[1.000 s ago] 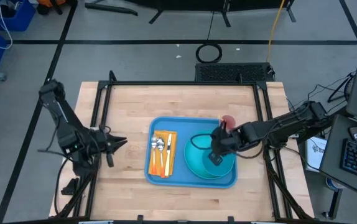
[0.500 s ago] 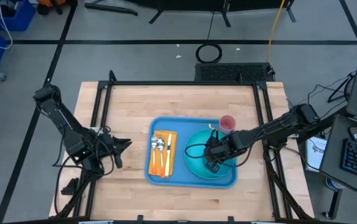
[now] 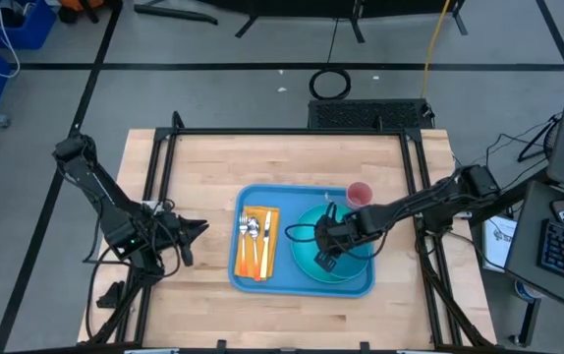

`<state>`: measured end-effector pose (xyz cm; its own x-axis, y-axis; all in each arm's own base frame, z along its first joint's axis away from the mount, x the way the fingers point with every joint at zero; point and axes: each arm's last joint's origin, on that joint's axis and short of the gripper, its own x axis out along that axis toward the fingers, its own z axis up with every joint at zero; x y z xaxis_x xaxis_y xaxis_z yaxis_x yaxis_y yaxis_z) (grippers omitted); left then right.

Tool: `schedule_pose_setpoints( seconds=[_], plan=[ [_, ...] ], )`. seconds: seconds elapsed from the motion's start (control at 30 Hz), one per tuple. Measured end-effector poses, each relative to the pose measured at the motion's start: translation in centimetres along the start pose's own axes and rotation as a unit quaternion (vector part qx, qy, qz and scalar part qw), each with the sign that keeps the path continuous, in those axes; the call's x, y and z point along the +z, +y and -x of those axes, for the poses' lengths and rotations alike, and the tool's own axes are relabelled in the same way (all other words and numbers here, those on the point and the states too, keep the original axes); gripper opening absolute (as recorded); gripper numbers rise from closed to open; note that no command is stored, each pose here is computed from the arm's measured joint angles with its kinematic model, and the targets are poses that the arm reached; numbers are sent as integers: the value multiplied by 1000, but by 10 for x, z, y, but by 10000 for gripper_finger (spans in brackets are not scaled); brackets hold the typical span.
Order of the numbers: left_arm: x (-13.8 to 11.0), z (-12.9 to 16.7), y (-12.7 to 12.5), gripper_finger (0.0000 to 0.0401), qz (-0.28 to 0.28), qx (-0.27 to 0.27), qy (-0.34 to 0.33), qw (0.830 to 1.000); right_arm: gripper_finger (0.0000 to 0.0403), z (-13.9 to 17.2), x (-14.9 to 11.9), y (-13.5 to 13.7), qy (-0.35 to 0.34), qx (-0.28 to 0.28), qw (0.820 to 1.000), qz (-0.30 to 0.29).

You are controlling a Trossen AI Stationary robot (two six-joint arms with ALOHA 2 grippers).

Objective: Set up tray
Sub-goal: Adjust the blue bowl on the green plate on the blue serving tray

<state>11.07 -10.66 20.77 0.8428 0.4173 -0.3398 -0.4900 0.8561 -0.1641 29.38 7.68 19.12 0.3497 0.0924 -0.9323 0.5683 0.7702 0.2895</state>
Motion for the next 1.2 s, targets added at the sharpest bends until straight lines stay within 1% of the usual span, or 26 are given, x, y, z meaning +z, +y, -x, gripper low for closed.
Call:
schedule_pose_setpoints(
  seconds=[0.37,0.63,0.8,1.1,1.2],
  plan=[
    [0,0,0,63,0,0,-2,1000,0,-20,16,1,-27,25,999,19],
    [0,0,0,63,1,0,-1,1000,0,-20,23,1,-46,40,998,26],
    [0,0,0,63,1,0,-1,1000,0,-19,30,5,-75,66,994,35],
    [0,0,0,63,5,-1,1,1000,0,-18,32,3,-77,66,994,30],
    [0,0,0,63,5,-2,5,1000,0,-19,30,2,-58,65,996,18]
  ],
)
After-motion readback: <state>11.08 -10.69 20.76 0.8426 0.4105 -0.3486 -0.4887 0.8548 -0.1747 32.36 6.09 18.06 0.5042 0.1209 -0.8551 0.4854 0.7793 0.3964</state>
